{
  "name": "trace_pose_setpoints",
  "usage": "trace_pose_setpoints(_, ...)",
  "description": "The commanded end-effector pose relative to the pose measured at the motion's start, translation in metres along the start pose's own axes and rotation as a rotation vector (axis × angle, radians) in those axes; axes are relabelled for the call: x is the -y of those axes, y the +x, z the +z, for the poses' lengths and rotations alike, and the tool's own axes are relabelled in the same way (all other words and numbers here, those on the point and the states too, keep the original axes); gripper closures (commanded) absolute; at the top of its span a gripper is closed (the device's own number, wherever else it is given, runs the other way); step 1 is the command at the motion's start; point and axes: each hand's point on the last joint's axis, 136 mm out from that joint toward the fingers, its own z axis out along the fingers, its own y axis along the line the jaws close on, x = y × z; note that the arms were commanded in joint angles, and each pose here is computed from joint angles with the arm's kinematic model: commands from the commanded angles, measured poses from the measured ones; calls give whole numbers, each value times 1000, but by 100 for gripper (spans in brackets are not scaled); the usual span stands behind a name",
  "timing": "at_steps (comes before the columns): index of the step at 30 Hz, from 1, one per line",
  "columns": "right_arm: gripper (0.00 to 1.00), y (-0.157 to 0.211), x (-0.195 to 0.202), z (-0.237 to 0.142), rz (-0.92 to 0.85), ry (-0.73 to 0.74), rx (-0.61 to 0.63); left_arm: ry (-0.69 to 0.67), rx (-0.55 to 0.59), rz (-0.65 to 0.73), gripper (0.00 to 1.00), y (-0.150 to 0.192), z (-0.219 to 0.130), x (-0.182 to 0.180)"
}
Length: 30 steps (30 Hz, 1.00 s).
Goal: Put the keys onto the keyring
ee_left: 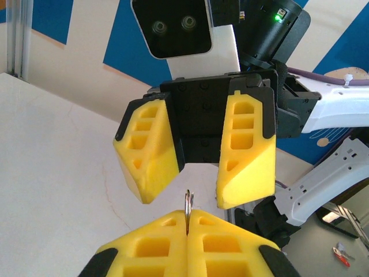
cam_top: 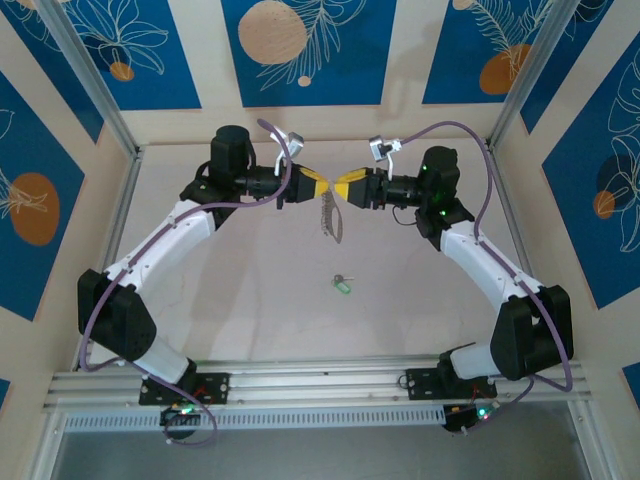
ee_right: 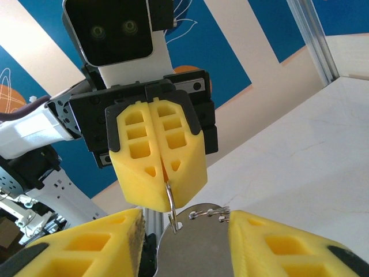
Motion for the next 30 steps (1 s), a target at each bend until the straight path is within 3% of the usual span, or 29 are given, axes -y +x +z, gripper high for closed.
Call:
trace_pose_setpoints(1, 61, -6, -9, 2, -26, -9, 10, 38, 18, 68, 100, -11, 3, 11)
trace_pose_setpoints(24, 83, -10, -8, 9, -28, -17, 5, 51, 11, 60, 100, -8, 5, 10)
trace_pose_setpoints(28, 100, -9, -8, 11, -26, -22, 0, 52, 11, 60, 100, -9, 5, 11)
trace_pose_setpoints(30, 100, -8, -8, 12, -26, -23, -3, 51, 11, 59, 100, -9, 6, 11)
